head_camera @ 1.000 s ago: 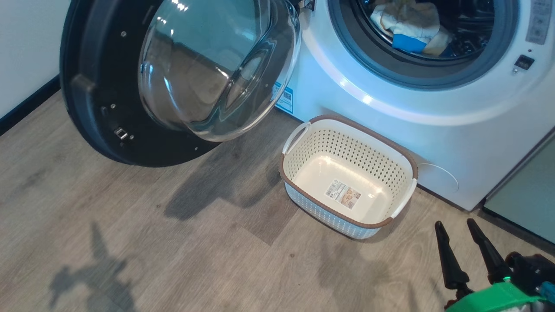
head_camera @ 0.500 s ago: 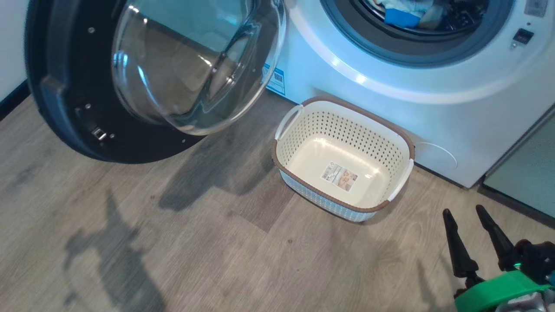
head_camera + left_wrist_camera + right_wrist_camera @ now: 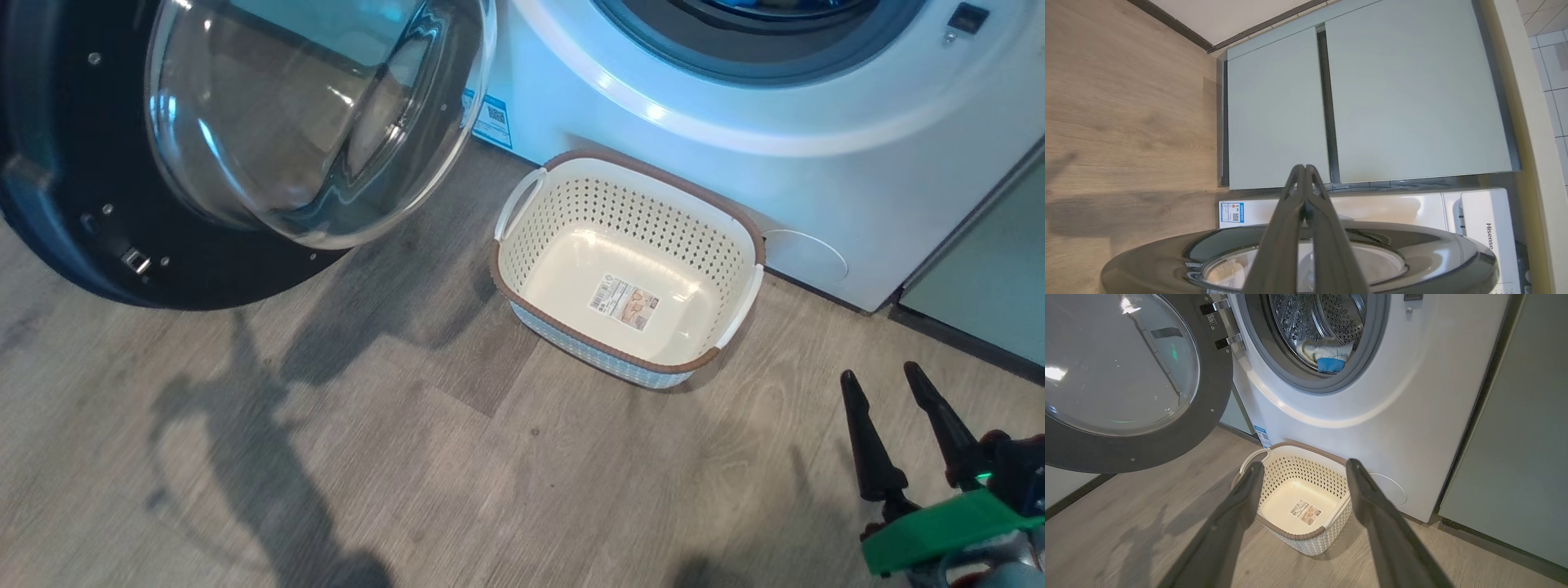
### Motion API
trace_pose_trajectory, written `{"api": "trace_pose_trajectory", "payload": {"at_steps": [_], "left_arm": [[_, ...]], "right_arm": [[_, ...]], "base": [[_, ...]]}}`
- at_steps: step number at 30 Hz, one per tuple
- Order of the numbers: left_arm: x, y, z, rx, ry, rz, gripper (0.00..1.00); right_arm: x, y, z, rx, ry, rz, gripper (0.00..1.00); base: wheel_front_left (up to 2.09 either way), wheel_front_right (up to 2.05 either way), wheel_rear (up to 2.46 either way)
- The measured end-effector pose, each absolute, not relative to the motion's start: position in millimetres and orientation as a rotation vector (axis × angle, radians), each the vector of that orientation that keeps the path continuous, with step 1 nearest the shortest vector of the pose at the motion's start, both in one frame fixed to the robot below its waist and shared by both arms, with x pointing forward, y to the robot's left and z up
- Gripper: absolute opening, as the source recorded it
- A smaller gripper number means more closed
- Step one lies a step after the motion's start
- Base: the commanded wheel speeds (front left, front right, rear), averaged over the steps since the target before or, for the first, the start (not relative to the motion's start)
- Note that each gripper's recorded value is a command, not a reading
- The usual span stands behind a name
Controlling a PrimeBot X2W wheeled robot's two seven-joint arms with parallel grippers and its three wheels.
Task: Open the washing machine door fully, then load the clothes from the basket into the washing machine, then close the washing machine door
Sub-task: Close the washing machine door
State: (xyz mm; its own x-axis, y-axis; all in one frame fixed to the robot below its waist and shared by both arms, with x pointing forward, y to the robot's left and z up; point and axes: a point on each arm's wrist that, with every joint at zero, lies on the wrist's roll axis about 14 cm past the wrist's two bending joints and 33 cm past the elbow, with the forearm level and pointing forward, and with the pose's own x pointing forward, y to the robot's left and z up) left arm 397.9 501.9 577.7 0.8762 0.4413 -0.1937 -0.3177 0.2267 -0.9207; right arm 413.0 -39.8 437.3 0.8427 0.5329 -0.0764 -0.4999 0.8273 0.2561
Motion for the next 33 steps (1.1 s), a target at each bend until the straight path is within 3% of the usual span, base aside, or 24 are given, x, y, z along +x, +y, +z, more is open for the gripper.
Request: {"api": "trace_pose_trajectory", "payload": {"at_steps": [33], "left_arm": [[425.1,433.3,575.6,-1.2,0.161,0.275,0.0]], "right_arm": [[409.1,-36.3,448.2,0.219,0.123,0.563,1.0]], "base": [[0.0,0.0,0.0]]}}
